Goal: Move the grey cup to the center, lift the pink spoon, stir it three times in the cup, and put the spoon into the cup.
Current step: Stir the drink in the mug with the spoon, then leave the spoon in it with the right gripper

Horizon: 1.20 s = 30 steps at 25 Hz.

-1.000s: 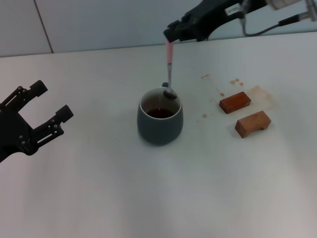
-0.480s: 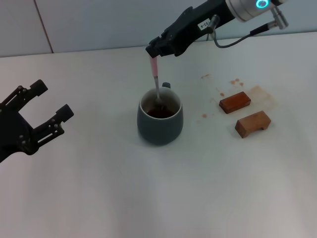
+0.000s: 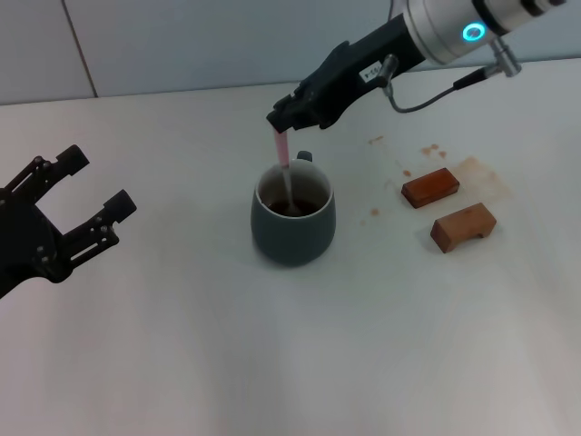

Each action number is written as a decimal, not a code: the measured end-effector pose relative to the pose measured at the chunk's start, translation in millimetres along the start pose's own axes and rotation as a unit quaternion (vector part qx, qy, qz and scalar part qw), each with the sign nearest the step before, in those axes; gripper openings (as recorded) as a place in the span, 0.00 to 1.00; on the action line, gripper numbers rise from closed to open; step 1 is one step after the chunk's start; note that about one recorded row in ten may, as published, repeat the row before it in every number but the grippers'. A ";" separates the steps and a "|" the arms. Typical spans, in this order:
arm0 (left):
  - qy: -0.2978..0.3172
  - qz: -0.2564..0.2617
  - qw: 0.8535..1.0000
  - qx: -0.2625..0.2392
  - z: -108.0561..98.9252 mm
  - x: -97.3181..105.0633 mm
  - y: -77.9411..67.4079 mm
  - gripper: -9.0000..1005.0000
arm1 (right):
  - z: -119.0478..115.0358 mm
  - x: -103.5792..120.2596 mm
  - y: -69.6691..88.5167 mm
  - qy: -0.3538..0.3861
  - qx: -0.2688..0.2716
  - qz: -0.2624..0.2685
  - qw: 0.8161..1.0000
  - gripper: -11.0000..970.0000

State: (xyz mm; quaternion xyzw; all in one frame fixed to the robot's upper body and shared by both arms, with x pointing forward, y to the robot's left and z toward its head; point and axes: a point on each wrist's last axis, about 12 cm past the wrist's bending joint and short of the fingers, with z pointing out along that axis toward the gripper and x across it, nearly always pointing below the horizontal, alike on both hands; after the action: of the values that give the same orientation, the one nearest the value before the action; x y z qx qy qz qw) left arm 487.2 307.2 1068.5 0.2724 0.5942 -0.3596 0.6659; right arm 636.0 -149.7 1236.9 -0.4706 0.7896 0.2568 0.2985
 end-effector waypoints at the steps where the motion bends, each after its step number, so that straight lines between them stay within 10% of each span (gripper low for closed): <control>1: 0.000 0.000 1.000 0.000 0.0 0.0 0.0 0.86 | 0.0 0.0 0.0 0.000 0.000 0.000 1.000 0.15; 30: -0.007 -0.003 1.000 -0.002 1.1 0.0 -0.8 0.86 | 2.6 5.5 1.2 0.003 0.001 -0.011 1.000 0.17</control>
State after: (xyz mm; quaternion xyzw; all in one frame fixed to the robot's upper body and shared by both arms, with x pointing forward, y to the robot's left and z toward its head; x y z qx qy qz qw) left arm 487.2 305.9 1068.7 0.2665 0.5907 -0.3625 0.6698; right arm 633.5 -150.6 1231.3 -0.4797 0.7856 0.2512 0.2994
